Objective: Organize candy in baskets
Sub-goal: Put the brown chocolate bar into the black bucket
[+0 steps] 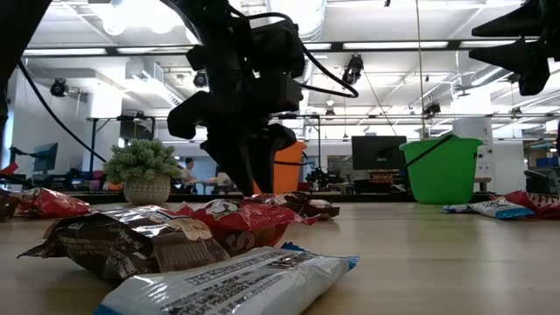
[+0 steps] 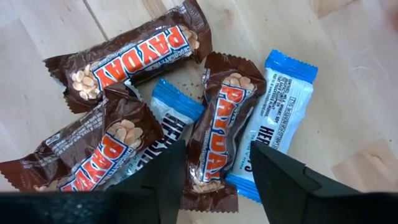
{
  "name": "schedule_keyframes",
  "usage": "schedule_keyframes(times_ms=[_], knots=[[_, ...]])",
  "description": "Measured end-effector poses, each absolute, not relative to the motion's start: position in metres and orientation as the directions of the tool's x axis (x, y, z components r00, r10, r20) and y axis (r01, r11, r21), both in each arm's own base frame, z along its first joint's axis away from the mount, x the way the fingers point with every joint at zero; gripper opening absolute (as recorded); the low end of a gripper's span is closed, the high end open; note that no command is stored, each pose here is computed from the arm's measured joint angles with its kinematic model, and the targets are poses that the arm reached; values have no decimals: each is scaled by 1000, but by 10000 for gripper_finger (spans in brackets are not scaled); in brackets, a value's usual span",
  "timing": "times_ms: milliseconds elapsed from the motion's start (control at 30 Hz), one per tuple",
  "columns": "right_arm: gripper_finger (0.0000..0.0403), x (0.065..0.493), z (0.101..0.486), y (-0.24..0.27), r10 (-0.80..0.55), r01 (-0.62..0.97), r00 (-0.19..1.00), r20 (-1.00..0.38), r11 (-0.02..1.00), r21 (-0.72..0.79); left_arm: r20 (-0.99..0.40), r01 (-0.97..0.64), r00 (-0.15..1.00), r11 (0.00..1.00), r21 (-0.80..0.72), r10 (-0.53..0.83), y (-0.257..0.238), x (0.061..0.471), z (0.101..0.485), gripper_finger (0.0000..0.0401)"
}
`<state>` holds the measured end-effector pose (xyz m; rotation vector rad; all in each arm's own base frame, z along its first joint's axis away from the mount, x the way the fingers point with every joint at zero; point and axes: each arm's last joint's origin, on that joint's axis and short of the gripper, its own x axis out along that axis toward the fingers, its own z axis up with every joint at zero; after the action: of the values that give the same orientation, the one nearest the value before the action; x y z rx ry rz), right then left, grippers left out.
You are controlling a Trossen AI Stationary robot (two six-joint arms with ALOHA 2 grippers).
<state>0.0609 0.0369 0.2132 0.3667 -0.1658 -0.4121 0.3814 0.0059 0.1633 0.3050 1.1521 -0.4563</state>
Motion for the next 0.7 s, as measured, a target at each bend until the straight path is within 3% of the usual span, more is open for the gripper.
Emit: schedule_keyframes(times_ms=[300,700], knots=[[176,61,213,37,-419,360,904,83,852,381,-927,468,331,884,0,-175,6,381,163,155],[176,61,213,37,-419,360,904,83,852,381,-934,424,338,905,39,-118,10,382,163,217]])
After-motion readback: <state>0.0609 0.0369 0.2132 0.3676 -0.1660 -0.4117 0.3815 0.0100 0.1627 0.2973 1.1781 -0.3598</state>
